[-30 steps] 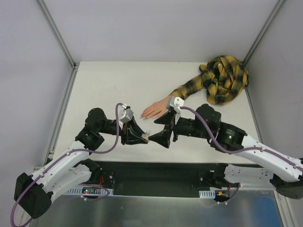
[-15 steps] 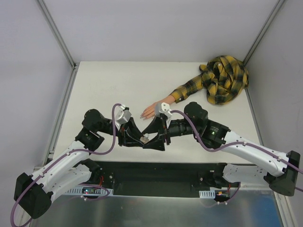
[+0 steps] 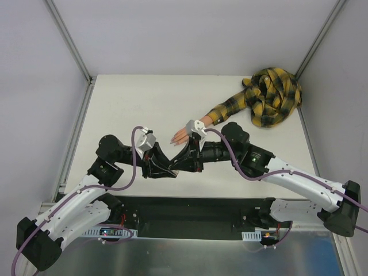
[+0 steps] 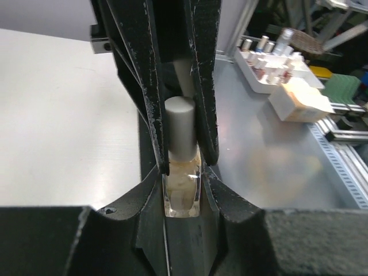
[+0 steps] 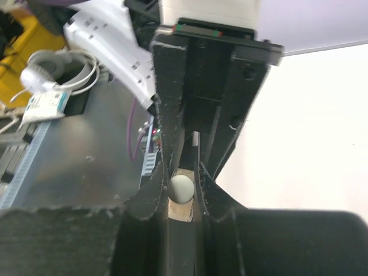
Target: Paint the nails
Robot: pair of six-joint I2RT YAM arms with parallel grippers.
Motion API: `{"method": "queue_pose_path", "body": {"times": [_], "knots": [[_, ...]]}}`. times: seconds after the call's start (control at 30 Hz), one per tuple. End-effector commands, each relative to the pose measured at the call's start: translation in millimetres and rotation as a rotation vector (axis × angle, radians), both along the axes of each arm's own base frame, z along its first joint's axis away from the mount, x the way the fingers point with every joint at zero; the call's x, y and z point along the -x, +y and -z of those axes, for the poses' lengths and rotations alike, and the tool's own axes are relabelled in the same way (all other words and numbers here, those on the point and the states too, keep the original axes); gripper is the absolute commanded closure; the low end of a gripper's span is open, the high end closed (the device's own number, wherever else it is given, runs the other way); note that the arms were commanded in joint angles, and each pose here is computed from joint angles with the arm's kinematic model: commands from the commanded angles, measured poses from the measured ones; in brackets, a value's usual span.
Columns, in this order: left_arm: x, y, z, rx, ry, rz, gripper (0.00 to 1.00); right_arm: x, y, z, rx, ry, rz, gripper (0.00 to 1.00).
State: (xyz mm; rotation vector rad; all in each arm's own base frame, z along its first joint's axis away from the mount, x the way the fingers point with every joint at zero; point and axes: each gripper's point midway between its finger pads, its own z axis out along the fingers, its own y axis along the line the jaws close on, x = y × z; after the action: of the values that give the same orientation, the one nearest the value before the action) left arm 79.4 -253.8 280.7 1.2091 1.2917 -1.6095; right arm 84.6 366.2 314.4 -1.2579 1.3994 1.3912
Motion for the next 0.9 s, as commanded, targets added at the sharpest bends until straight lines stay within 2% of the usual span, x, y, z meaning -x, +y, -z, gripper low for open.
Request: {"method": "queue_pose_path", "body": {"times": [0.0, 0.03, 0.07, 0.1, 0.13, 0.17, 0.3, 0.43, 0.53, 0.57, 0.63, 0.67, 0.73, 0.77, 0.8, 0.87], "knots": [[-38.0, 3.4, -10.8, 0.045, -0.14, -0.239, 1.0, -29.4, 5.7, 15.6, 0.011, 0.096, 0.238, 1.0], [-57.6, 5.3, -10.8, 0.04, -0.175, -0.35, 1.0, -35.0, 8.7, 23.2, 0.042, 0.104, 0.359, 1.0], [-67.9, 7.8, -11.7, 0.027, -0.185, -0.414, 1.0, -56.8, 0.9, 30.7, 0.091, 0.122, 0.602, 1.0], [-76.7, 12.6, -2.8, -0.015, -0.162, -0.478, 1.0, -104.5, -63.9, 59.3, 0.243, 0.052, 1.145, 1.0], [-97.8, 19.7, -0.7, -0.037, -0.183, -0.599, 1.0, -81.7, -49.4, 47.9, 0.206, 0.084, 1.19, 1.0], [-103.7, 23.5, -0.3, -0.051, -0.187, -0.637, 1.0, -74.1, -40.9, 43.3, 0.146, 0.145, 1.233, 0.99], [-110.1, 27.7, 6.3, -0.083, -0.184, -0.676, 1.0, -58.4, 8.1, 29.3, 0.171, 0.144, 1.18, 1.0], [-101.5, 23.8, 8.0, -0.081, -0.178, -0.622, 1.0, -60.2, 8.4, 16.2, 0.143, 0.152, 1.141, 0.97], [-92.0, 18.3, 5.1, -0.072, -0.169, -0.554, 1.0, -62.0, -7.8, 8.2, 0.123, 0.137, 1.078, 0.75], [-86.7, 15.0, 6.7, -0.073, -0.16, -0.511, 1.0, -60.8, -17.8, 1.2, 0.108, 0.129, 1.056, 0.64], [-80.3, 11.7, 7.1, -0.068, -0.151, -0.464, 1.0, -60.4, -24.7, -2.7, 0.139, 0.055, 0.972, 0.54], [-77.4, 10.0, 7.1, -0.065, -0.151, -0.44, 1.0, -59.3, -29.4, -0.6, 0.153, 0.031, 0.94, 0.45], [-62.4, 6.7, 5.5, -0.057, -0.148, -0.345, 1.0, -54.3, -37.9, -9.8, 0.148, -0.024, 0.819, 0.33], [-59.5, 5.2, 4.6, -0.053, -0.144, -0.319, 1.0, -50.9, -37.0, -9.4, 0.149, -0.044, 0.746, 0.28], [-46.9, 4.4, 3.0, -0.042, -0.144, -0.245, 1.0, -39.0, -35.1, -6.4, 0.141, -0.021, 0.584, 0.27], [-33.5, 3.7, 0.6, -0.025, -0.128, -0.163, 1.0, -26.0, -33.0, -10.7, 0.098, -0.052, 0.426, 0.25]]}}
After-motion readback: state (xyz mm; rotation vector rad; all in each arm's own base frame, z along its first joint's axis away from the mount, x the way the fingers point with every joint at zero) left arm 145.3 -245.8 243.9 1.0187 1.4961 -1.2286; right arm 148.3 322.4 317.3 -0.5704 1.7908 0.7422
